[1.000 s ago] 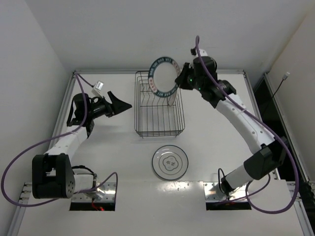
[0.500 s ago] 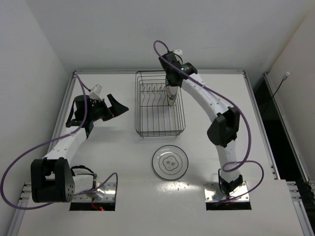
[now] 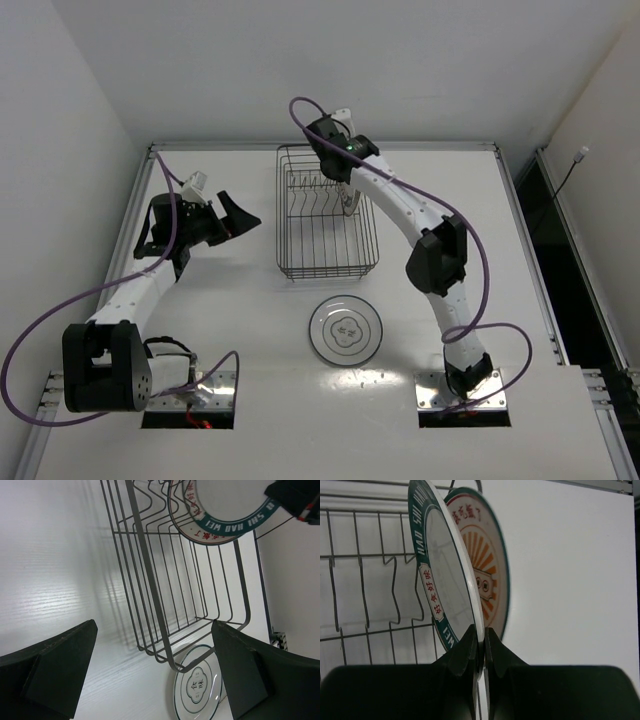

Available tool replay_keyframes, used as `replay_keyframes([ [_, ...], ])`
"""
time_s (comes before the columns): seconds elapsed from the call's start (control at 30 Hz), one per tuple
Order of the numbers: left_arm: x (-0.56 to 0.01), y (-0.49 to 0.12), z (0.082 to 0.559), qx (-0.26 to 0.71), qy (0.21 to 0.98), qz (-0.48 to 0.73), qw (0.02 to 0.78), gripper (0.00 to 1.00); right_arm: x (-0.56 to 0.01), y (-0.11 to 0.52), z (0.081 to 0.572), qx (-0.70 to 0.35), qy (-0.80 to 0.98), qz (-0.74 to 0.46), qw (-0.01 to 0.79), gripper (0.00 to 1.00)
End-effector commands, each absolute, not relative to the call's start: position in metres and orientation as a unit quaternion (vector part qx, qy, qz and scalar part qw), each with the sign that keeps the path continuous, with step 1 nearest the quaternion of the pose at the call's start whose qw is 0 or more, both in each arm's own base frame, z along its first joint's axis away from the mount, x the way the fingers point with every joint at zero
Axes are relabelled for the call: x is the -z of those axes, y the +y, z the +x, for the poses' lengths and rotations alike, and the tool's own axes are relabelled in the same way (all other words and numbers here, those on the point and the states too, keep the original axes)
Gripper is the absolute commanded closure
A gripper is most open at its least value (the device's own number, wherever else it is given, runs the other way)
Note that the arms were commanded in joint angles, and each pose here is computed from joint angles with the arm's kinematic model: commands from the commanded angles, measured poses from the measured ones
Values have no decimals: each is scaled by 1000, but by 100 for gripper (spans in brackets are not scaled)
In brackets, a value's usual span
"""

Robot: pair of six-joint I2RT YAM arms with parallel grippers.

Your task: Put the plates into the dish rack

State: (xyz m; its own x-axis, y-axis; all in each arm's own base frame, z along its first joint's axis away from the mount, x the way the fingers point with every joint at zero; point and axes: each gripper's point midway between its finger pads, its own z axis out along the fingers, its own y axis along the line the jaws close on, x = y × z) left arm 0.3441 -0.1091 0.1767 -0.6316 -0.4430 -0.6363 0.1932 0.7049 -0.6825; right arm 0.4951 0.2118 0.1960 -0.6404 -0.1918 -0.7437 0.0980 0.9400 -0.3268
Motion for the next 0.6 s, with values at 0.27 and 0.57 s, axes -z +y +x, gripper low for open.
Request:
replay_keyframes([
  [0.27,-195,-109,354,374,810,-61,447,2,-163,232,491,148,909,-48,386,96],
  [0.57,-197,-106,352,381,808,-60,445,2,-264,223,446,59,909,-72,406,42],
])
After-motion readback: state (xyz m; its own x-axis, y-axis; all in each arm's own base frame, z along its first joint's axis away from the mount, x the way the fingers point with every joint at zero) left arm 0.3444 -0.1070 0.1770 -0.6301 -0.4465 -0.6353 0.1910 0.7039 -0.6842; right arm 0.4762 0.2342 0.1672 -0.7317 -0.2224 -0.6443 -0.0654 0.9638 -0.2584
